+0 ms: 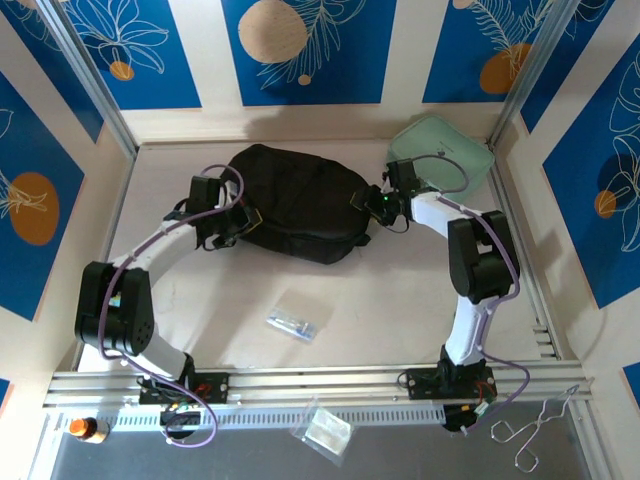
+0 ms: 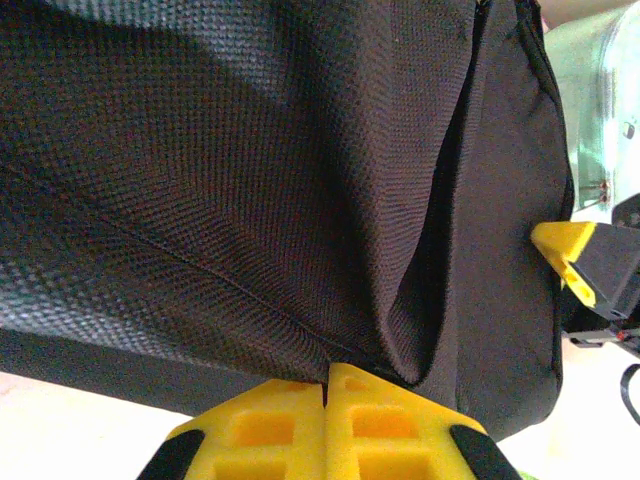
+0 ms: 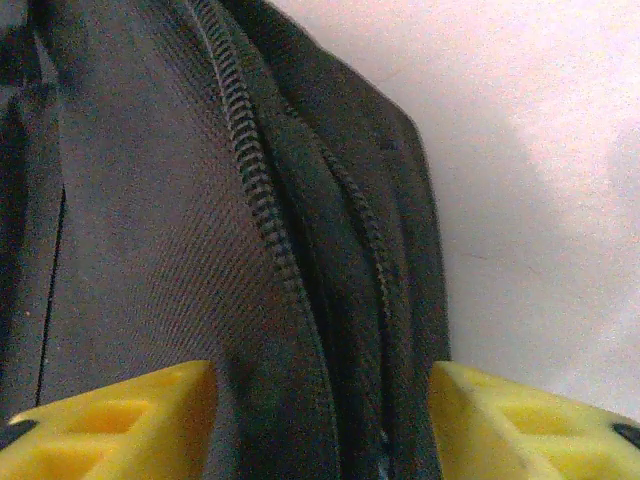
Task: Pack books, pencil case, and school supplies into a backpack
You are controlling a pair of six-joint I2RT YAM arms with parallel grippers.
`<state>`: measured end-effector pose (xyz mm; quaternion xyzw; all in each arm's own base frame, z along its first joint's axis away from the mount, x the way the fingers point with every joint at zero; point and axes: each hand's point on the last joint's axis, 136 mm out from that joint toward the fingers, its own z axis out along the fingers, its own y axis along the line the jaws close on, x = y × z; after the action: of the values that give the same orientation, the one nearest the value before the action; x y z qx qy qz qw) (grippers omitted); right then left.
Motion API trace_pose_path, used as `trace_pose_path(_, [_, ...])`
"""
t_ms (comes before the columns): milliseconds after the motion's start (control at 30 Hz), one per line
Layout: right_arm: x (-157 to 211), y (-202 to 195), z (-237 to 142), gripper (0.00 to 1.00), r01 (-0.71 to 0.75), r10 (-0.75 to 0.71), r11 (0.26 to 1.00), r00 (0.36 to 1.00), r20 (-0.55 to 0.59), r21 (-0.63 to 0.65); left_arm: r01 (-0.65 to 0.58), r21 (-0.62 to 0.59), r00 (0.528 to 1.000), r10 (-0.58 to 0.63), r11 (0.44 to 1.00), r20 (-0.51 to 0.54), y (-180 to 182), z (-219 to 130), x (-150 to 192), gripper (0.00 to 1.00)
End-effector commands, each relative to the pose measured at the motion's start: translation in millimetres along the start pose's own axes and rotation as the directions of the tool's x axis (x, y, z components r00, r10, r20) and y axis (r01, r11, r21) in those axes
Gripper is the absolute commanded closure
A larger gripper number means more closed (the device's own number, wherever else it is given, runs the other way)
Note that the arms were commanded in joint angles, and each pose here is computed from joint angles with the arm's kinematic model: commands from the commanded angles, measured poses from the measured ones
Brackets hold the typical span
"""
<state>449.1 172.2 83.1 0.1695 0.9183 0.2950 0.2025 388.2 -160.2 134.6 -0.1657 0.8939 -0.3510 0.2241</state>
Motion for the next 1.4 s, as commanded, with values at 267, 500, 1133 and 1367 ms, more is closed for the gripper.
trace_pose_path(267, [40, 22, -87, 0.31, 0.134, -0.138, 0.981, 0.99, 0.016, 0.142, -0.036, 0.052, 0.997, 0.033, 0.998, 0.069, -25, -7, -13, 1.0])
trace_pose_path(500, [107, 93, -76, 0.34, 0.195, -0.197, 0.98, 0.979, -0.061, -0.028, -0.042, 0.043, 0.996, 0.039, 0.998, 0.078, -26, -9, -16, 1.0])
trace_pose_path(1133, [175, 145, -8, 0.55, 0.353, -0.359, 0.934, 0.918, -0.169, -0.063, -0.045, 0.063, 0.997, 0.042, 0.997, 0.058, -30, -10, -11, 1.0])
trace_pose_path(1367, [174, 142, -2, 0.62, 0.373, -0.374, 0.927, 0.912, -0.166, -0.038, -0.057, 0.053, 0.997, 0.054, 0.997, 0.055, -30, -12, -10, 1.0])
